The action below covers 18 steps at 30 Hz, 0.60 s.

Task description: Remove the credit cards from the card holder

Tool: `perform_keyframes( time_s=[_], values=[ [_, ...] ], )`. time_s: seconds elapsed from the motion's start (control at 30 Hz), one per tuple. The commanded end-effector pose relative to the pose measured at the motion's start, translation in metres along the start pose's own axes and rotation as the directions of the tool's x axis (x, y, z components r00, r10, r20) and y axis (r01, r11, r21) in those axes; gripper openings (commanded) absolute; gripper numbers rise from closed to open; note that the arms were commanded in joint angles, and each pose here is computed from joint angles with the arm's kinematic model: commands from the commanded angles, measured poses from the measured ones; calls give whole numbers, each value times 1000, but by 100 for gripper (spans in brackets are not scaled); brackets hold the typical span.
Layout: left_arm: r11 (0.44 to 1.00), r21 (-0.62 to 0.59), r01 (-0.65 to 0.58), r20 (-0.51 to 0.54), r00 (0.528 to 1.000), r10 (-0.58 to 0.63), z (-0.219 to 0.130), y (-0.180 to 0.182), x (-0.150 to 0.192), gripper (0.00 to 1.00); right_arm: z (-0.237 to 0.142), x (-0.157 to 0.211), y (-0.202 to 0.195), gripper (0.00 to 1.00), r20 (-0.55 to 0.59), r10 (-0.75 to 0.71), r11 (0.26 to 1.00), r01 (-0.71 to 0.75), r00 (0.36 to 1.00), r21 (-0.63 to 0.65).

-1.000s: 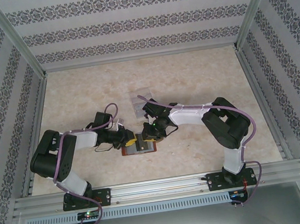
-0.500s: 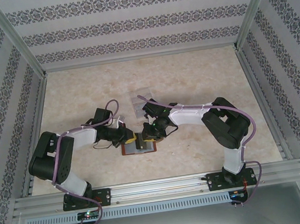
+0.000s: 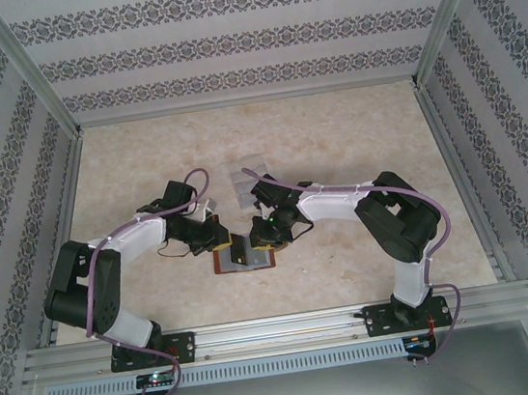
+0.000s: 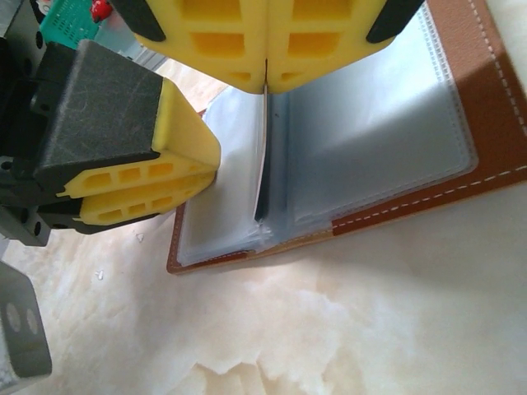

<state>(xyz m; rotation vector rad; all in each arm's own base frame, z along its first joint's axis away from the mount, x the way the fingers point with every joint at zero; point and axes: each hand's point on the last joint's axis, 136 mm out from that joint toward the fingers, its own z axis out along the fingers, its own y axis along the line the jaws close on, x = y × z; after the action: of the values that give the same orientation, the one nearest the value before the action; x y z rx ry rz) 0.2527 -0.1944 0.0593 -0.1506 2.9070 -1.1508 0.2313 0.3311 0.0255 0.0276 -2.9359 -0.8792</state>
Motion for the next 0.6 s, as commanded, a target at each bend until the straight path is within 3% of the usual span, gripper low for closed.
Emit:
perform_keyframes(
  time_s=[0.0, 0.43, 0.57],
  values=[
    [999, -50, -21, -6, 1000, 21, -8, 4, 3, 3, 12, 12, -20, 20, -39, 33, 998, -30, 999, 61],
    [993, -116, -19, 30, 999, 23, -13, 8, -2, 3, 12, 13, -22, 20, -44, 34, 997, -32, 998, 63],
    [996, -88, -23, 16, 1000, 25, -8, 2, 0, 7, 13, 13, -22, 20, -46, 35, 997, -32, 998, 64]
  ],
)
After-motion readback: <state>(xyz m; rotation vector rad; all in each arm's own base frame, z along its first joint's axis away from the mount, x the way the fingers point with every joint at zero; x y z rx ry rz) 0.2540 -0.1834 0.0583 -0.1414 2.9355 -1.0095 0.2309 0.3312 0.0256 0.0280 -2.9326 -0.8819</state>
